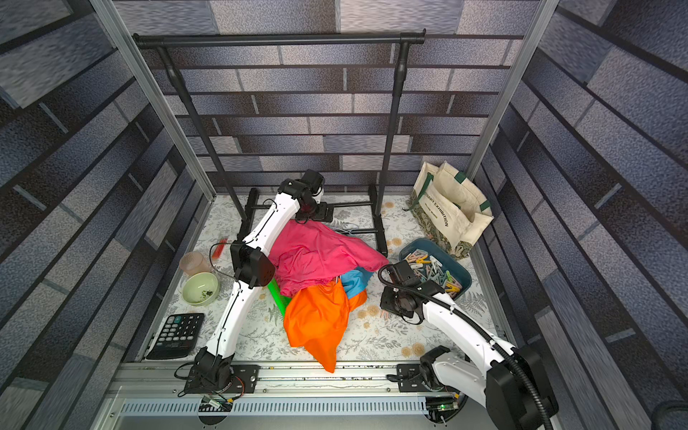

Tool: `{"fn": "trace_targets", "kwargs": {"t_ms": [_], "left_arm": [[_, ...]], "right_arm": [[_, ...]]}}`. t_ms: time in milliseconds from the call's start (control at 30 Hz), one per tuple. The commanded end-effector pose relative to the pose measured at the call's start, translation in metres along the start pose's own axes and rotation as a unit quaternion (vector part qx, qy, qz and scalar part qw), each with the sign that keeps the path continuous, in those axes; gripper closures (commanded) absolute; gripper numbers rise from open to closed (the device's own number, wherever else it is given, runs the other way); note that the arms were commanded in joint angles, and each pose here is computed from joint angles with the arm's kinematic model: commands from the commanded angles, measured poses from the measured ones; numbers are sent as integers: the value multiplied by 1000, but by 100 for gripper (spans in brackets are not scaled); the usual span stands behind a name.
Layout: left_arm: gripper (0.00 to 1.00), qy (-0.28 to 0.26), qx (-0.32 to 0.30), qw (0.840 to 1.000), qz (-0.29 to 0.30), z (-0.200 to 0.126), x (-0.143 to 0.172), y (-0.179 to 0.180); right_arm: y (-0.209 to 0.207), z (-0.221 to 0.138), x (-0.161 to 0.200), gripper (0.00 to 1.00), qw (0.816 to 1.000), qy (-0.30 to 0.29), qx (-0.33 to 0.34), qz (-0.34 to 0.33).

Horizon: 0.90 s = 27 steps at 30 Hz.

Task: Use clothespins to secure the t-shirt on both sides of the hanger
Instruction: Pick up the hanger from the basket.

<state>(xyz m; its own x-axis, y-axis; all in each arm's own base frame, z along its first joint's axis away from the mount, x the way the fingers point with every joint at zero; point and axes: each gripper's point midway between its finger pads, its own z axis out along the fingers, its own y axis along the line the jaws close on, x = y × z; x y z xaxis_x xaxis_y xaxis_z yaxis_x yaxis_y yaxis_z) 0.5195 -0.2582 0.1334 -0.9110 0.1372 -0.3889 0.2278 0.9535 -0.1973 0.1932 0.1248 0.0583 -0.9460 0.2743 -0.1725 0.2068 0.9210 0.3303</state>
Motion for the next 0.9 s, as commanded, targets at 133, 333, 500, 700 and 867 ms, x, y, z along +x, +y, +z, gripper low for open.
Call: {"fn": "trace_targets", "kwargs": {"t_ms": [133,333,500,700,867], "left_arm": [[31,36,63,997,0,0,15,-21],[38,42,58,997,-13,-13,17,-15],[17,-7,39,999,-28,-63,-4,8],[0,-23,11,996,-81,-100,-8,66],[0,-24,-7,992,-124,-109,7,106]], "right_arm": [[3,9,0,99,1000,11,-17,-4],[1,11,1,99,1000,15,-19,-2],[0,13,2,99,1000,16,-21,-1],[-3,17,3,99,1000,21,-21,-1],[-5,18,3,100,1000,22,-20,-2]]}}
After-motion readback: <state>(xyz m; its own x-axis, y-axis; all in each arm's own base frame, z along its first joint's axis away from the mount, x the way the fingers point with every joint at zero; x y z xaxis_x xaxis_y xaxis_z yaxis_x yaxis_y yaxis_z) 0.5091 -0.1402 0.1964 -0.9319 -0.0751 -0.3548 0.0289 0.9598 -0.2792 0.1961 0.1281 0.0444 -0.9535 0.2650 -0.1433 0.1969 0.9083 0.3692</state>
